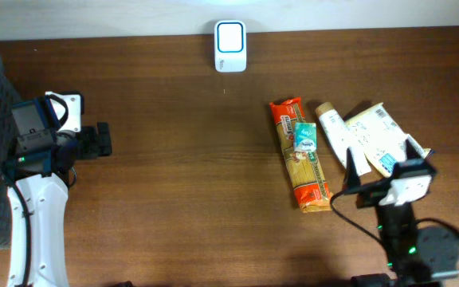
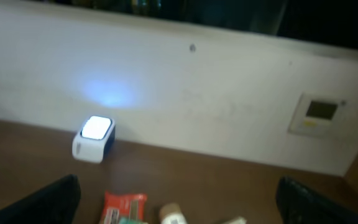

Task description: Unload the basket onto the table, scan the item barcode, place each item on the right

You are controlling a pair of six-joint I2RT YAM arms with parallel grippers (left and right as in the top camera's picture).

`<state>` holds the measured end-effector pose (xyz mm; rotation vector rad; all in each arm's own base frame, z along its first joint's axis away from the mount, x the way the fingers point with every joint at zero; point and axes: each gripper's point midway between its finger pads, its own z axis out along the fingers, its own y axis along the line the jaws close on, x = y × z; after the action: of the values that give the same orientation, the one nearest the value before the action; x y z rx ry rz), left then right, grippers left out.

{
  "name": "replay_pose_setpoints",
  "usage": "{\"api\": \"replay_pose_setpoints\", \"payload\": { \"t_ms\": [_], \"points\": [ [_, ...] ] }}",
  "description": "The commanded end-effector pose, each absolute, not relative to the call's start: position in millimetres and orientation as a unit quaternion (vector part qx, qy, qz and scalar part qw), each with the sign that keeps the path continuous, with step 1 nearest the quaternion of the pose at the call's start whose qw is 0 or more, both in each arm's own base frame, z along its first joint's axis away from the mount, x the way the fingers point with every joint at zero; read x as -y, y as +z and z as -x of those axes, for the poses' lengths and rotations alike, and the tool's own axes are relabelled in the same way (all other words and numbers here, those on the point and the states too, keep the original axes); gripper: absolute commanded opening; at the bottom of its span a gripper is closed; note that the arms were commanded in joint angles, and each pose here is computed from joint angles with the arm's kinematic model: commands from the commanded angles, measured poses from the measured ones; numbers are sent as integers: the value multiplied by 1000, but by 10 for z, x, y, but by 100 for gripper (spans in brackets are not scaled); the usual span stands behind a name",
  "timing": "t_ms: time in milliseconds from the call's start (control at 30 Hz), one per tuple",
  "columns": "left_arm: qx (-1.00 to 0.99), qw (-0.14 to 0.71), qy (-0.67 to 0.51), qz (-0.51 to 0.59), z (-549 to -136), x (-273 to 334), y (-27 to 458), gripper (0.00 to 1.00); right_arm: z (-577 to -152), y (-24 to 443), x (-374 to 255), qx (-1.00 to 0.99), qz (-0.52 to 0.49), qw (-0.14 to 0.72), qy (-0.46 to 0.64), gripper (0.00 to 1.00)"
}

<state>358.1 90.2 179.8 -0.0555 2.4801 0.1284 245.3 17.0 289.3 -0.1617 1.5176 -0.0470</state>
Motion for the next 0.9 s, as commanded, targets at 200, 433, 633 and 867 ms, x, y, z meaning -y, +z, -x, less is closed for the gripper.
{"api": "replay_pose_setpoints", "payload": {
  "t_ms": [200, 433, 633, 867],
  "points": [
    [-942, 333, 49, 16, -3607, -905, 1874, 99, -2429, 1957, -200, -692, 82, 717, -14, 99],
    [-942, 333, 49, 16, -3607, -905, 1874, 99, -2456, 1566, -146, -729, 73, 680, -23, 99],
    [-942, 333, 49, 16, -3606, -904, 1873, 99, -2457, 1562, -133, -730, 70, 679, -25, 99],
    [-942, 333, 49, 16, -3606, -904, 1873, 99, -2457, 1562, -133, -730, 70, 679, -25, 99]
  ]
}}
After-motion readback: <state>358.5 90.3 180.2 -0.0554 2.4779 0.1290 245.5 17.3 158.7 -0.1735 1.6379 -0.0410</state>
